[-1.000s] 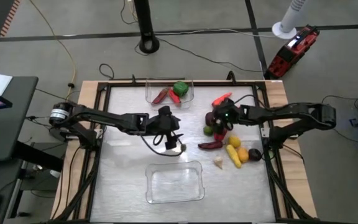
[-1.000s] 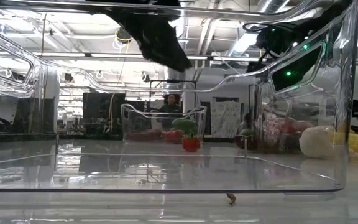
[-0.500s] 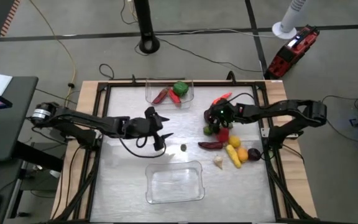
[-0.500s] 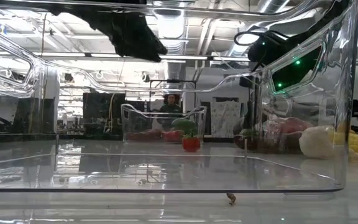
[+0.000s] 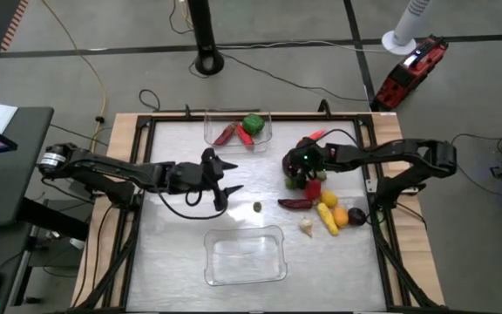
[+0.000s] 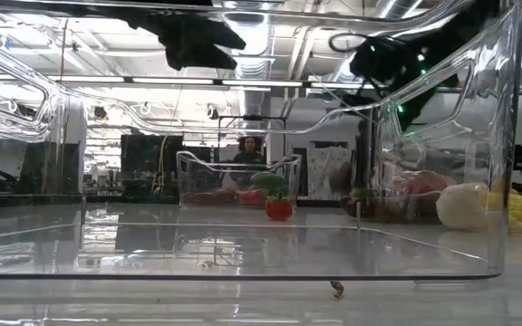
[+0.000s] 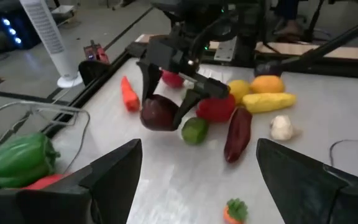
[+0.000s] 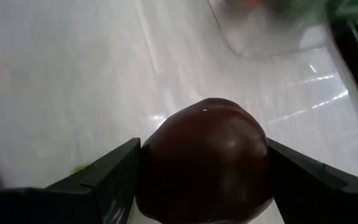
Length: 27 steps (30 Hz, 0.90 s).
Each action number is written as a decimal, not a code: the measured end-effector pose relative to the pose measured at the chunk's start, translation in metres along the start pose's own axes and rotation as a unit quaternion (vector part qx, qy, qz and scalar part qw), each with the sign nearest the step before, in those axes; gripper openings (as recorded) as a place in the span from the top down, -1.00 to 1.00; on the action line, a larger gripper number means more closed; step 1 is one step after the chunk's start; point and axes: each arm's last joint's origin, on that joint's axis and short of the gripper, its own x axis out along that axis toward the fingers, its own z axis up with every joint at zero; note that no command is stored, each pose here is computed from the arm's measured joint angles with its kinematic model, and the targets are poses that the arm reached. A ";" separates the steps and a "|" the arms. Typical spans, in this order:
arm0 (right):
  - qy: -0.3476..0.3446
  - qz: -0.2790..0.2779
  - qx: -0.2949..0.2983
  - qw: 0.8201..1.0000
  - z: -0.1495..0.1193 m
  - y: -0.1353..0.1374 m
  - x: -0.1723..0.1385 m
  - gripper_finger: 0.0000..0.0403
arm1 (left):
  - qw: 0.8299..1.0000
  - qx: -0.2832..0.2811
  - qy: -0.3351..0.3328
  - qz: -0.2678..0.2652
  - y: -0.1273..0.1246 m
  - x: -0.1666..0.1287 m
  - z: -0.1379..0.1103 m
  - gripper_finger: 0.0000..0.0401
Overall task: Sort produce into baskets
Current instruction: Put the red apple into the bottom transparent bin
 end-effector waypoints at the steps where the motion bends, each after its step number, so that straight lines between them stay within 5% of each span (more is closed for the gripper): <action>1: 0.005 0.005 -0.005 1.000 0.005 0.002 -0.003 -0.65 | 1.000 0.001 0.001 -0.001 -0.001 -0.001 0.001 -0.52; 5: -0.001 0.045 -0.031 0.999 0.038 0.020 -0.025 -0.65 | 1.000 0.023 0.001 -0.020 -0.006 -0.006 0.008 -0.52; 8: -0.023 0.124 -0.062 0.990 0.062 0.044 -0.047 -0.65 | 0.998 0.042 -0.009 -0.045 -0.014 -0.013 0.011 -0.52; 14: -0.118 0.273 -0.129 0.946 0.088 0.100 -0.086 -0.65 | 0.998 0.067 -0.004 -0.013 -0.020 -0.023 0.004 -0.52; 21: -0.165 0.334 -0.178 0.911 0.083 0.156 -0.099 -0.74 | 0.998 0.059 -0.009 -0.007 -0.019 -0.026 0.005 -0.52; 27: -0.147 0.330 -0.182 0.915 0.078 0.173 -0.084 -0.90 | 0.999 0.045 -0.014 -0.004 -0.019 -0.026 0.006 -0.52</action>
